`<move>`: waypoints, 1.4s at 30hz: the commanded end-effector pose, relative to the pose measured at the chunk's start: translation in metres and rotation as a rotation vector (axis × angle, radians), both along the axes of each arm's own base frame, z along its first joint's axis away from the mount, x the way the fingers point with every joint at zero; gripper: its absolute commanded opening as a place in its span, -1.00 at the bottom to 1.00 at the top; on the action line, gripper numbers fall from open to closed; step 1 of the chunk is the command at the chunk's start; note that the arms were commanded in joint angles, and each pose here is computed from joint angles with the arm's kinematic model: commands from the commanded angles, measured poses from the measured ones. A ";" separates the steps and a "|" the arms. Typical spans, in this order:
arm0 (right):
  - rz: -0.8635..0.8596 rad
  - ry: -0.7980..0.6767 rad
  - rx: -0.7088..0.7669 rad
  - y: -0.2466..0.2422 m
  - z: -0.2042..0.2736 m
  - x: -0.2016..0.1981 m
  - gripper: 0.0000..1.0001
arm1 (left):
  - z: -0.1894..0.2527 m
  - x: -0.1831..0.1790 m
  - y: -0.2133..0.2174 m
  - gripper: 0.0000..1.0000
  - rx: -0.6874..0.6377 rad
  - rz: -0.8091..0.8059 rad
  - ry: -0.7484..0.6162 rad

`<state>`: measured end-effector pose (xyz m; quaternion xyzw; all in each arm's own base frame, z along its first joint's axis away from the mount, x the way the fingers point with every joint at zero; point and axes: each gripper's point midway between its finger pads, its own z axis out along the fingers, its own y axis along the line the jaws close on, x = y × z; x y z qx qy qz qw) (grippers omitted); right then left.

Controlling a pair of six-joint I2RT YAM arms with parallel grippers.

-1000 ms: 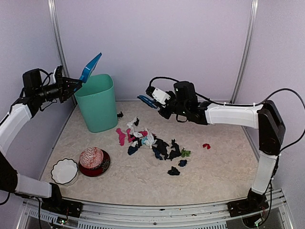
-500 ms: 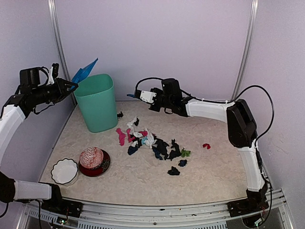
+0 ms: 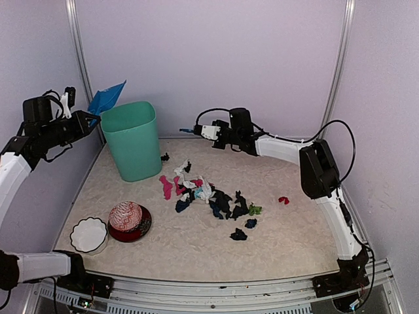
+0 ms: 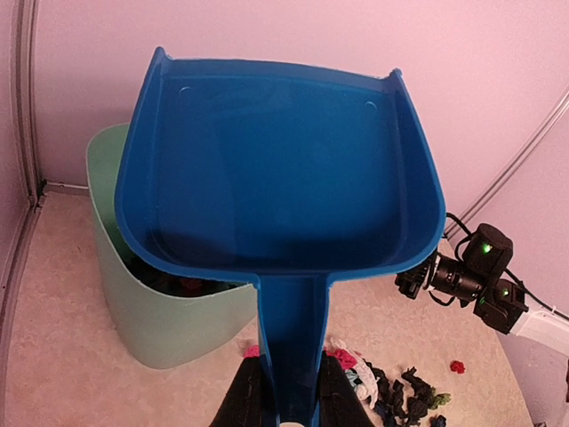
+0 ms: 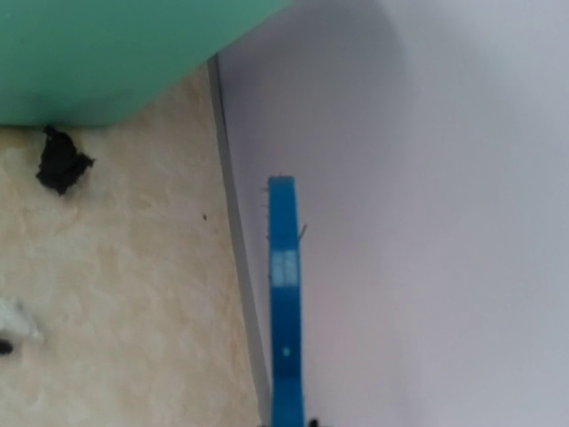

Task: Sweep away the paper scraps from the table
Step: Sweep the paper scraps at the center of the board.

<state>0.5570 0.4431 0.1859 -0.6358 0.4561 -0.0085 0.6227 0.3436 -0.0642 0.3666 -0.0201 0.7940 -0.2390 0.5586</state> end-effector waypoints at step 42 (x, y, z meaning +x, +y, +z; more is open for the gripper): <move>0.113 -0.049 -0.290 0.076 -0.140 -0.031 -1.00 | -0.002 -0.037 -0.021 -1.00 0.041 -0.087 0.066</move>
